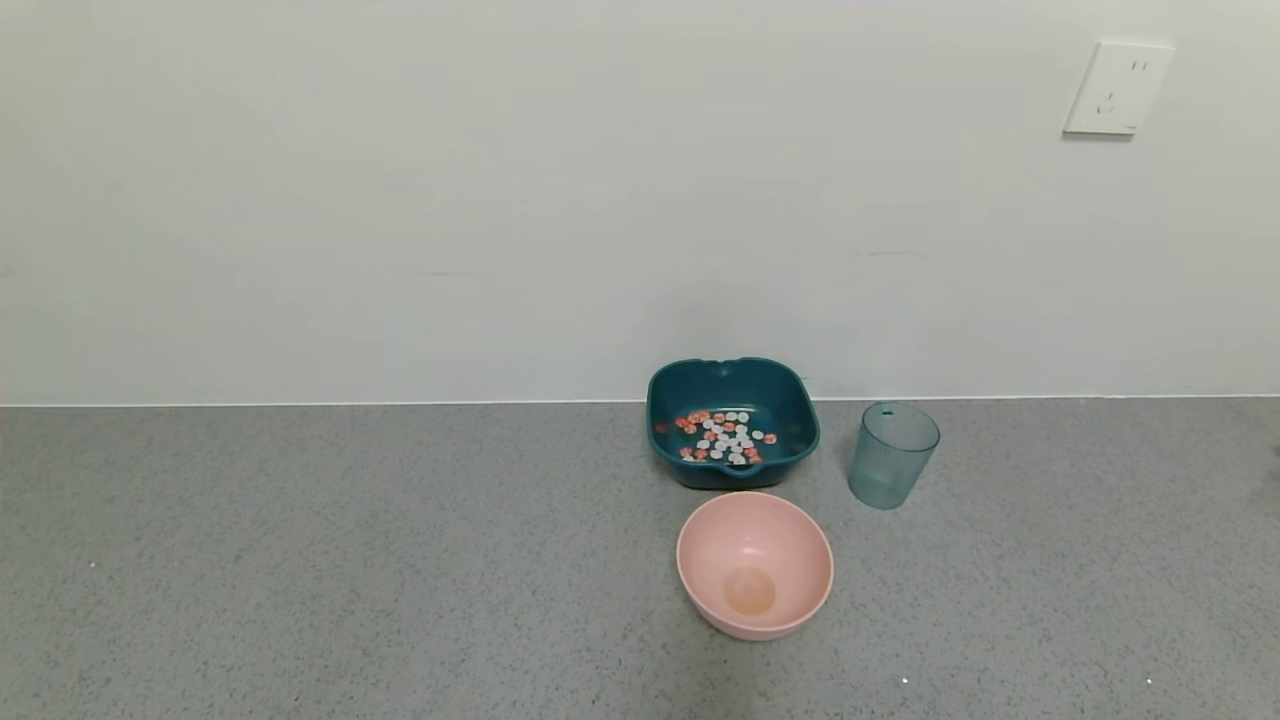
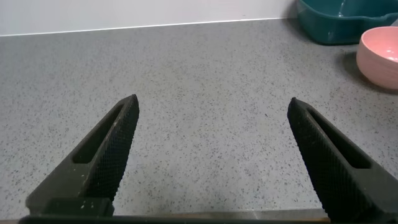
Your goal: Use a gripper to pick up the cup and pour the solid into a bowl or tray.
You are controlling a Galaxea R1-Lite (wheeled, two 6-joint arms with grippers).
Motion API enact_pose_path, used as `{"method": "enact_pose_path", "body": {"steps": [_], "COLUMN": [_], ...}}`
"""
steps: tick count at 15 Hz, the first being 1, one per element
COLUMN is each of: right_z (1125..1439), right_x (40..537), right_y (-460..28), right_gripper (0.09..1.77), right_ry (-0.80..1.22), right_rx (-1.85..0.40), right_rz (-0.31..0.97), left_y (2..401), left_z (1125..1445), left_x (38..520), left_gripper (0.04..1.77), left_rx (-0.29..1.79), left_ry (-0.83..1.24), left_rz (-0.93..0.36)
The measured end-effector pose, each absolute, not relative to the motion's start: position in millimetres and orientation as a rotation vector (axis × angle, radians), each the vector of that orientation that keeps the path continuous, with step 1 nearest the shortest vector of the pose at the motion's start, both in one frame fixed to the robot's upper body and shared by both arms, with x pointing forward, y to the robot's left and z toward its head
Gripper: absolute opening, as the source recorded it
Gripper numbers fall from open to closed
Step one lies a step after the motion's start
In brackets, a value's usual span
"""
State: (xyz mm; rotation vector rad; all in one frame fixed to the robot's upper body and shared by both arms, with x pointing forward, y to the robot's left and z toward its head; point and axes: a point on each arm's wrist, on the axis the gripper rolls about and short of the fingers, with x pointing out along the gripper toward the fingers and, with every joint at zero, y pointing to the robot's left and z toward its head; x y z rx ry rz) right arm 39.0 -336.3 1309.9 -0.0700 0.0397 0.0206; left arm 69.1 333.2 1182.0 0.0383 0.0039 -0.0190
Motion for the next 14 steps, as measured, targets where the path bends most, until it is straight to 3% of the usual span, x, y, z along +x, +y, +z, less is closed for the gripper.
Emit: {"method": "enact_pose_path", "body": {"steps": [14], "right_z": [1210], "right_x": [63], "right_y": [-336], "right_gripper": [1.70], "right_ry": [-0.061], "right_rx": [-0.067], "right_rz": [0.013], "left_y": [333], "left_z": [1182], "left_x": [69], "left_gripper": [1.72], "left_rx": [0.038], "left_ry": [0.004], "left_rz": [-0.019]}}
